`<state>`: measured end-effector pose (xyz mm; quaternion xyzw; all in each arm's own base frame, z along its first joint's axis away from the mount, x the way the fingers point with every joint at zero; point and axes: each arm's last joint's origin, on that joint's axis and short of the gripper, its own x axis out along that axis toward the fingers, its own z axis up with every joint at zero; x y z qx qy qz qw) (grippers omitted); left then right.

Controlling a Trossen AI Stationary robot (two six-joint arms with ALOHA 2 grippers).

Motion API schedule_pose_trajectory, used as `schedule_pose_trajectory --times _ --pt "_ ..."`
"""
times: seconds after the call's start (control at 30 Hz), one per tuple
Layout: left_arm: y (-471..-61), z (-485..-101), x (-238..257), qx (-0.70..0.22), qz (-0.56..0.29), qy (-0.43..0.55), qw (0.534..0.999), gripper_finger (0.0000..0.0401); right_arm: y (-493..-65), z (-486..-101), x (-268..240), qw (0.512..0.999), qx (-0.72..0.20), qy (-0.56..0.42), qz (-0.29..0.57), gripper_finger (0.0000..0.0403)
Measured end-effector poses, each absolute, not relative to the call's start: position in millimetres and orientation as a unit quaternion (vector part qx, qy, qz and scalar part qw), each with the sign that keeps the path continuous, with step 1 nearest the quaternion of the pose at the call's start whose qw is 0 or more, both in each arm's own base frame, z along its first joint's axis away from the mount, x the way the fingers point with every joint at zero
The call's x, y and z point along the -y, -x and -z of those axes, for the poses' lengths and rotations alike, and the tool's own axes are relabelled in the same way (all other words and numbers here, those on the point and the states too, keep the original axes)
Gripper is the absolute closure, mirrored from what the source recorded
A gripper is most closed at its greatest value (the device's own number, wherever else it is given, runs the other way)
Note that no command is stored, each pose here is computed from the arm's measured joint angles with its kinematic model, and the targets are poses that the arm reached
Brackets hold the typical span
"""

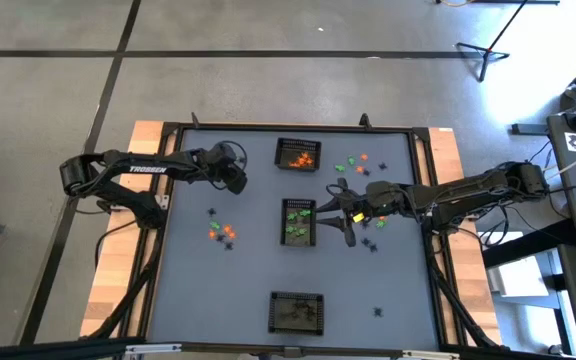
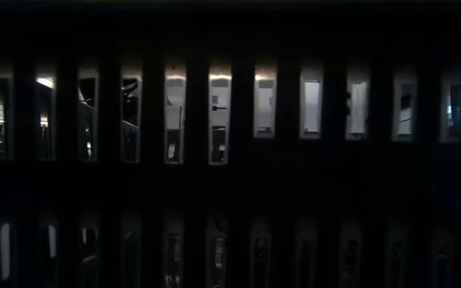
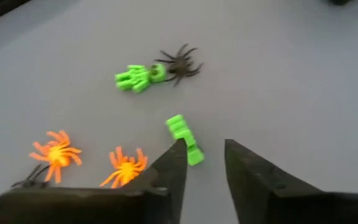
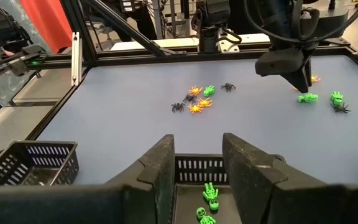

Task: Sort Halloween decoration
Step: Put the green skeleton toy into the center black bin

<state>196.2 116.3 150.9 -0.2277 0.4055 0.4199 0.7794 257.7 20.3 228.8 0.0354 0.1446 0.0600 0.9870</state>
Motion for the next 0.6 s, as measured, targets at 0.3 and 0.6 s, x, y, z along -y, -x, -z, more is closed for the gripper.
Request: schedule_pose_trajectory --times 0.3,0.6 --pt "-197.1 -146.7 -118.5 -0.401 -0.447 0.233 0.765 0.0252 -257.8 -229.2 -20.5 0.987 -0.142 -0.035 -0.061 0.0269" --pt "-209.2 -116.3 -125.5 -0.418 -0.464 0.240 0.744 0.0254 -258.3 -230.7 -20.5 0.988 -0.134 -0.035 -0.061 0.0269"
